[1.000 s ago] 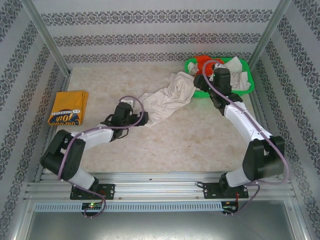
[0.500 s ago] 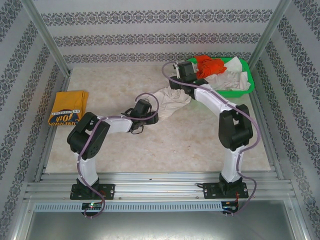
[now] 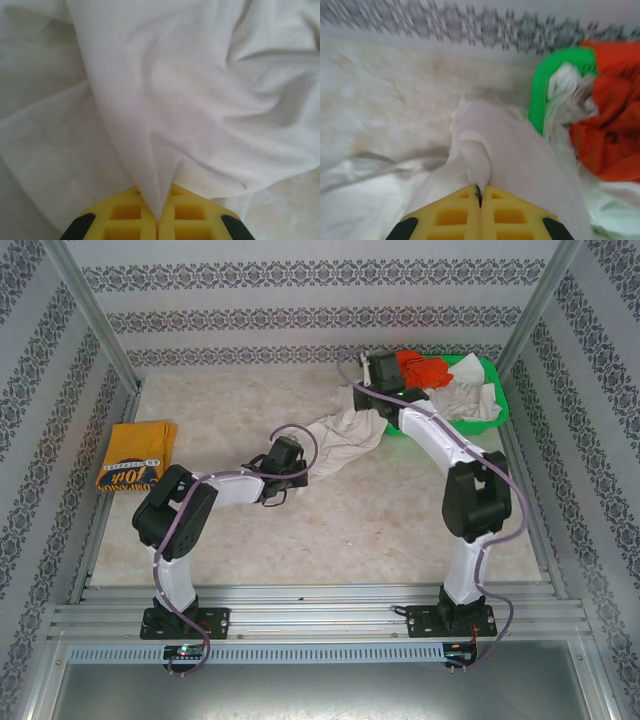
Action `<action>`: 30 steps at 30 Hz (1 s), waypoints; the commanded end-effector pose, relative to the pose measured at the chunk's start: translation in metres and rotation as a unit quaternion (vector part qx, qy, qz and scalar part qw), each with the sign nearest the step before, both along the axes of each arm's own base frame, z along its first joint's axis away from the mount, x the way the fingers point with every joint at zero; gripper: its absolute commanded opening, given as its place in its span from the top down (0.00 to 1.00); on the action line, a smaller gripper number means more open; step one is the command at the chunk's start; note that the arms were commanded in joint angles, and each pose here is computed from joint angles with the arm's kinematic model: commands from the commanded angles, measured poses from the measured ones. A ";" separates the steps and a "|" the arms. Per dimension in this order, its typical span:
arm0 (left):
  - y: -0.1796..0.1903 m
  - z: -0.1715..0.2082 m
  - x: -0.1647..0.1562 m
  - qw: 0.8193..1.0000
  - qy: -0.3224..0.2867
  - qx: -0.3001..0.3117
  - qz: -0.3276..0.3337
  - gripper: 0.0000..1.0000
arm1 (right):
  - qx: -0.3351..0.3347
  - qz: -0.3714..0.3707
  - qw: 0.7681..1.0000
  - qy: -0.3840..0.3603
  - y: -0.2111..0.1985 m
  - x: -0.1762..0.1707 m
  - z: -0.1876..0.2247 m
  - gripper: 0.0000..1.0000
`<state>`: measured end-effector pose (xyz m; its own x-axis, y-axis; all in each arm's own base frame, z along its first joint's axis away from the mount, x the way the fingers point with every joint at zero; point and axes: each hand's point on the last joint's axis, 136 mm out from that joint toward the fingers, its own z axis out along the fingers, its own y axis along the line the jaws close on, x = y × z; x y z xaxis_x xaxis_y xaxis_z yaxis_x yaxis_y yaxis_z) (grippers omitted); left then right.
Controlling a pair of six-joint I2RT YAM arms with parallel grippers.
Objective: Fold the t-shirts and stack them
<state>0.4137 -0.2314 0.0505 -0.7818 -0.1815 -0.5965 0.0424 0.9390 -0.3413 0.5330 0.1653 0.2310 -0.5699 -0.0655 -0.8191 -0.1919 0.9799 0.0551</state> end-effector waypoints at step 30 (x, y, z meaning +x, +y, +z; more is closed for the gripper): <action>0.124 0.299 0.016 0.964 -0.252 -0.072 0.054 1.00 | 0.264 0.039 0.883 -0.386 -0.060 -0.147 0.354 1.00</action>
<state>0.4285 -0.1013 0.3783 -0.2835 -0.3557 -0.8906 0.1333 0.9050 -0.4039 0.3891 0.1004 0.5640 0.1049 0.4167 -0.9030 -0.3867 0.8536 0.3490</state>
